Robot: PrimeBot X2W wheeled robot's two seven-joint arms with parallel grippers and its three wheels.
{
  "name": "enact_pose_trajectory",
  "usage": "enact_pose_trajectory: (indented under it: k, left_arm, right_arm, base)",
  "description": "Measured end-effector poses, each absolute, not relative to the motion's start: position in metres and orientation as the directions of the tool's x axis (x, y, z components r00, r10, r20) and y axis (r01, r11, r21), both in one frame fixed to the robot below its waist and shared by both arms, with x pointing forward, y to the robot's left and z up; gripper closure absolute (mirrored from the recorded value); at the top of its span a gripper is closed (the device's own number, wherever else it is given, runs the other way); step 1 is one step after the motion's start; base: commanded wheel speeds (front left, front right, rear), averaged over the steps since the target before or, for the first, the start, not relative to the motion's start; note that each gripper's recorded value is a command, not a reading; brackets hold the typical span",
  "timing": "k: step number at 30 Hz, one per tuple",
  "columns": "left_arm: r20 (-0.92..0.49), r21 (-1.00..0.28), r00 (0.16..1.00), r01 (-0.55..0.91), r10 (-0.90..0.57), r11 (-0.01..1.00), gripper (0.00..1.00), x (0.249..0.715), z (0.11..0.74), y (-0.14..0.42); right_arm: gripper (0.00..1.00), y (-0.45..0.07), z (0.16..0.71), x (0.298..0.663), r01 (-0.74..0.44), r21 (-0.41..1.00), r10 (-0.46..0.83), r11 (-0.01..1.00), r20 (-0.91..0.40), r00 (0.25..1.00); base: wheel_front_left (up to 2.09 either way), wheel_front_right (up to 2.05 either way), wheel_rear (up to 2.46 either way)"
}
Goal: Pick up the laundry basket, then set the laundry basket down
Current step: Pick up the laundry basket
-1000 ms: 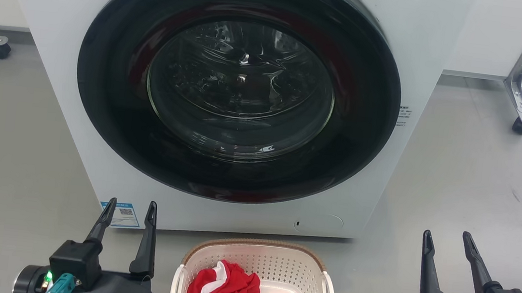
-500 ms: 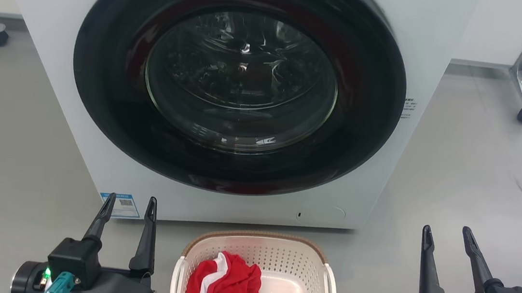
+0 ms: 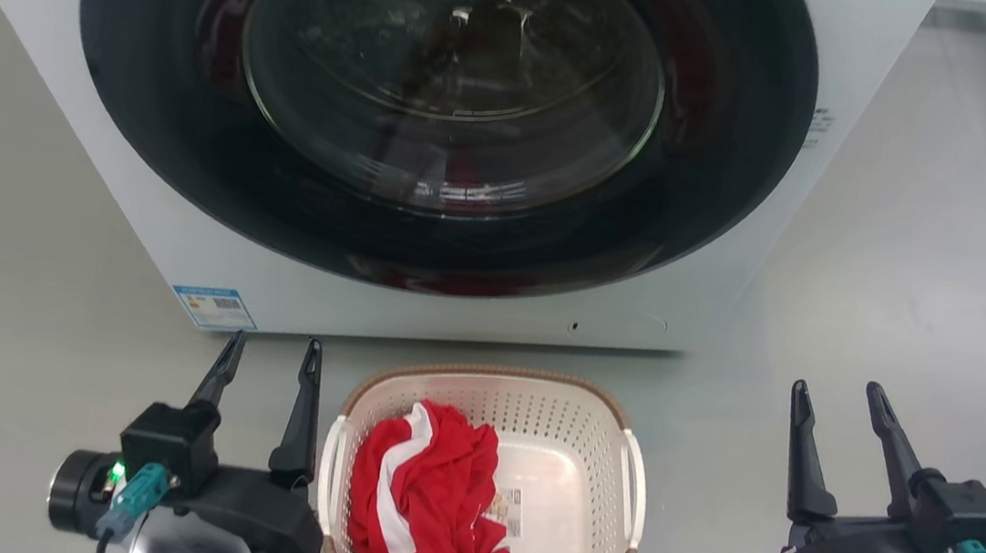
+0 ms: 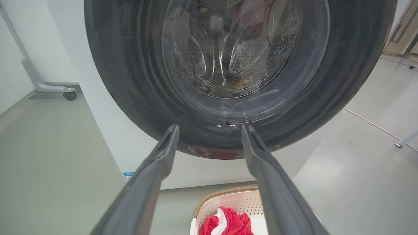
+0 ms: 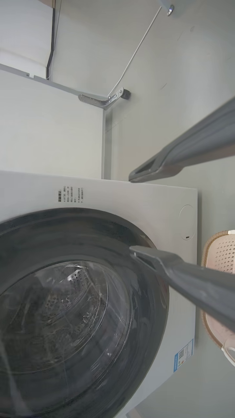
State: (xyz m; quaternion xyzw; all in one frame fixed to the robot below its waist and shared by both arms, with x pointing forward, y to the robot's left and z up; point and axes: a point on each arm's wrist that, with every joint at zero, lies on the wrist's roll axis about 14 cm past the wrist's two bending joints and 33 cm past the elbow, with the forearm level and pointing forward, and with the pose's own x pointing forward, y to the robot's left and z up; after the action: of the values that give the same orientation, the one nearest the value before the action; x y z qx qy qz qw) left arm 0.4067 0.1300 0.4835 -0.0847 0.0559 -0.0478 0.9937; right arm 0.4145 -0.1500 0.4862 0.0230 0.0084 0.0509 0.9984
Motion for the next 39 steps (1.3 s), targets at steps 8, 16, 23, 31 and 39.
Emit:
enact_pose_trajectory:
  k: [8, 16, 23, 31, 39]
  left_arm:
    - [-0.227, -0.187, 0.966, 0.079, -0.122, 0.979, 0.0, 0.43, 0.44, 0.125]
    - [-0.34, -0.203, 0.927, 0.091, -0.158, 0.975, 0.0, 0.448, 0.395, 0.114]
    - [-0.437, -0.218, 0.878, 0.106, -0.194, 0.97, 0.0, 0.463, 0.354, 0.103]
    - [-0.531, -0.216, 0.821, 0.11, -0.211, 0.97, 0.0, 0.483, 0.308, 0.1]
    - [-0.623, -0.21, 0.755, 0.094, -0.207, 0.973, 0.0, 0.495, 0.259, 0.107]
  right_arm:
    - [0.0, -0.144, 0.448, 0.439, -0.116, 0.061, 0.123, 0.991, -0.125, 0.984]
    - [0.0, -0.137, 0.406, 0.461, -0.133, 0.074, 0.147, 0.988, -0.235, 0.961]
    - [0.0, -0.132, 0.369, 0.477, -0.149, 0.083, 0.168, 0.985, -0.316, 0.934]
    - [0.0, -0.121, 0.333, 0.504, -0.173, 0.101, 0.199, 0.98, -0.377, 0.905]
    - [0.0, -0.108, 0.284, 0.511, -0.205, 0.12, 0.237, 0.971, -0.47, 0.85]
  base:
    - [0.0, 0.0, 0.0]
    - [0.0, 0.0, 0.0]
    - [0.0, 0.0, 0.0]
    - [0.0, 0.0, 0.0]
    - [0.0, 0.0, 0.0]
